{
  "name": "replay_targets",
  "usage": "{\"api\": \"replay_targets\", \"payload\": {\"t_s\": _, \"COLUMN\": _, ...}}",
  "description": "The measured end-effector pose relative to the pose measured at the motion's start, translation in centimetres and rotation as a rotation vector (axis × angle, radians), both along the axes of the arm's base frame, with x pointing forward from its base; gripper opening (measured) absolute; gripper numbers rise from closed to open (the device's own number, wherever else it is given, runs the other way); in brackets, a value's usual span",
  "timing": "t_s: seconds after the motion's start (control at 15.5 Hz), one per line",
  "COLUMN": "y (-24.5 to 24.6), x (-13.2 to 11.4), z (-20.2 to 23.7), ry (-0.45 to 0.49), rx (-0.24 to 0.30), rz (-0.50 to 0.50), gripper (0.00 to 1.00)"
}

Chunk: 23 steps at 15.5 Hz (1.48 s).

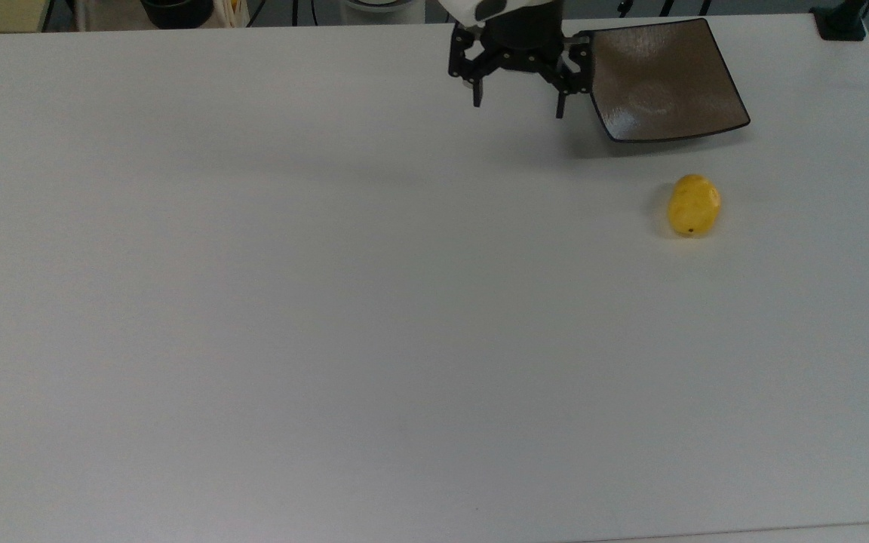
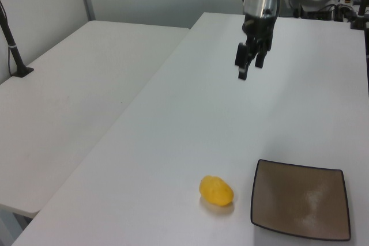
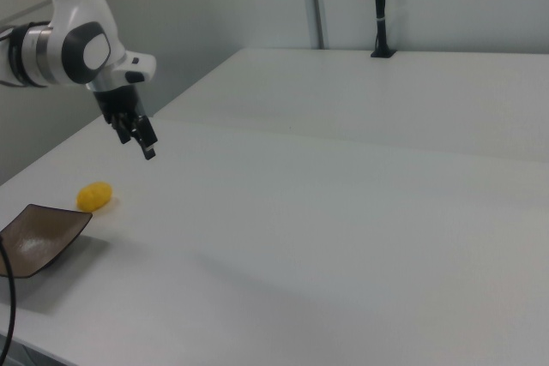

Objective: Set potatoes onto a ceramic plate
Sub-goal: 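Move the open gripper over the yellow potato and lower it, then close the gripper around the yellow potato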

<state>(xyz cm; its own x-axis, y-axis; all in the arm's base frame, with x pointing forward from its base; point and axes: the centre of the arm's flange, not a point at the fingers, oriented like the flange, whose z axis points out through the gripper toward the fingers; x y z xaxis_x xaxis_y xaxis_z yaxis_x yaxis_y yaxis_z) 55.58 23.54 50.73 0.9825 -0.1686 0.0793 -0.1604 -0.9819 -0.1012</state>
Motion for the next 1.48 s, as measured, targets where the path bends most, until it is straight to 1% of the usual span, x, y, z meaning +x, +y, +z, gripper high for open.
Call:
{"api": "replay_targets", "payload": {"t_s": 0.26, "y": 5.1, "x": 0.0, "z": -2.8, "ry": -0.017, "rx": 0.038, "rz": 0.017, "gripper": 1.00}}
{"api": "replay_targets", "payload": {"t_s": 0.51, "y": 10.1, "x": 0.7, "z": -5.4, "ry": 0.023, "rx": 0.077, "rz": 0.019, "gripper": 1.00}}
{"api": "replay_targets", "payload": {"t_s": 0.71, "y": 13.3, "x": 0.6, "z": -7.7, "ry": 0.054, "rx": 0.087, "rz": 0.053, "gripper": 1.00}}
{"api": "replay_targets", "payload": {"t_s": 0.84, "y": 15.9, "x": 0.7, "z": -9.5, "ry": 0.053, "rx": 0.110, "rz": 0.064, "gripper": 1.00}}
{"api": "replay_targets", "payload": {"t_s": 1.03, "y": 18.4, "x": 0.4, "z": -11.4, "ry": 0.039, "rx": 0.134, "rz": 0.083, "gripper": 1.00}}
{"api": "replay_targets", "payload": {"t_s": 1.16, "y": 19.9, "x": 0.0, "z": -12.6, "ry": 0.037, "rx": 0.129, "rz": 0.096, "gripper": 1.00}}
{"api": "replay_targets", "payload": {"t_s": 1.29, "y": 20.8, "x": -0.1, "z": -13.8, "ry": 0.039, "rx": 0.114, "rz": 0.079, "gripper": 1.00}}
{"api": "replay_targets", "payload": {"t_s": 1.48, "y": 21.7, "x": 0.1, "z": -15.3, "ry": 0.028, "rx": 0.119, "rz": 0.062, "gripper": 1.00}}
